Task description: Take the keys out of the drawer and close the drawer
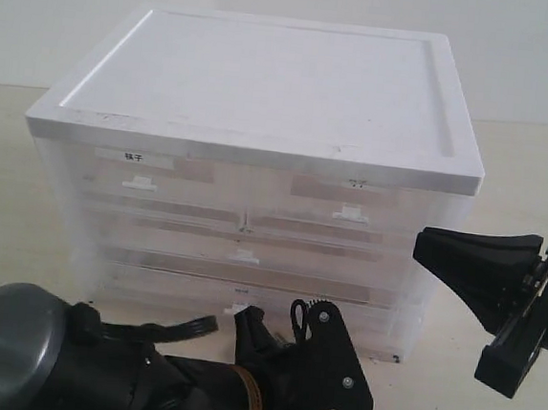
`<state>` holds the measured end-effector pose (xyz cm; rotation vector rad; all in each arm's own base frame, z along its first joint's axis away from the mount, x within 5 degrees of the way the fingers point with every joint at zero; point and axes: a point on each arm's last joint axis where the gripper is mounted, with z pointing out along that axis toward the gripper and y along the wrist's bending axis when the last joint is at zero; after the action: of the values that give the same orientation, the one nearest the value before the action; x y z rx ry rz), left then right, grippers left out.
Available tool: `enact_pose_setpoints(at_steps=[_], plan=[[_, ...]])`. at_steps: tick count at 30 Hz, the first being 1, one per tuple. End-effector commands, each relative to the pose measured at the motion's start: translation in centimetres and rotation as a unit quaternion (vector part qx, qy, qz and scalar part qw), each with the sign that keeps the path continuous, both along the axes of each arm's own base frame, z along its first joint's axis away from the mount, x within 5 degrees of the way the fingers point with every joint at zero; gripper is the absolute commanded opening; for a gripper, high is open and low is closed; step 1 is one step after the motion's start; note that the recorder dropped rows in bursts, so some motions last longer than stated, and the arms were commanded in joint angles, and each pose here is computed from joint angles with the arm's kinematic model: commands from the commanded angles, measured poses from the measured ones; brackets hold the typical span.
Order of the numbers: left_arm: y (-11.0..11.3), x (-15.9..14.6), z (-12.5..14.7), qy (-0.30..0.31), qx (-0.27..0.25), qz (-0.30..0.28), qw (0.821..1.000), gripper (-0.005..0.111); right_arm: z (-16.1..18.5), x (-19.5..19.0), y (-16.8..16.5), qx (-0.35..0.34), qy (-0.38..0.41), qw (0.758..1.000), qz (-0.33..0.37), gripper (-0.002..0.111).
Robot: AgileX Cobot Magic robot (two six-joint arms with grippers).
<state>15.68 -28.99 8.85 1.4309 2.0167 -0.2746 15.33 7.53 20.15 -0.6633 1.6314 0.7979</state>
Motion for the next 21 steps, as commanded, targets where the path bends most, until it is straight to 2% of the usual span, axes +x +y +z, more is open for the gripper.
enact_pose_setpoints(at_steps=[1, 6, 10, 16, 21], plan=[[0.8, 0.9, -0.4, 0.015, 0.012, 0.018, 1.000, 0.020, 0.2, 0.1, 0.0, 0.005, -0.005, 1.000, 0.002, 0.000], [1.9, 2.5, 0.1, 0.023, 0.009, 0.051, 0.998, 0.020, 0.2, 0.1, 0.0, 0.006, -0.006, 1.000, 0.003, 0.000], [2.2, 2.0, 1.9, 0.038, 0.004, 0.039, 0.998, 0.019, 0.2, 0.0, 0.1, 0.007, -0.007, 1.000, 0.005, 0.000], [2.5, -1.7, 8.3, -0.015, -0.076, -0.018, 0.997, 0.015, 0.4, -0.1, 0.1, 0.013, -0.012, 1.000, 0.012, 0.000], [5.5, -4.4, 14.0, -0.059, -0.165, -0.040, 0.984, 0.010, 0.5, -0.2, 0.2, 0.013, -0.017, 1.000, 0.016, 0.000]])
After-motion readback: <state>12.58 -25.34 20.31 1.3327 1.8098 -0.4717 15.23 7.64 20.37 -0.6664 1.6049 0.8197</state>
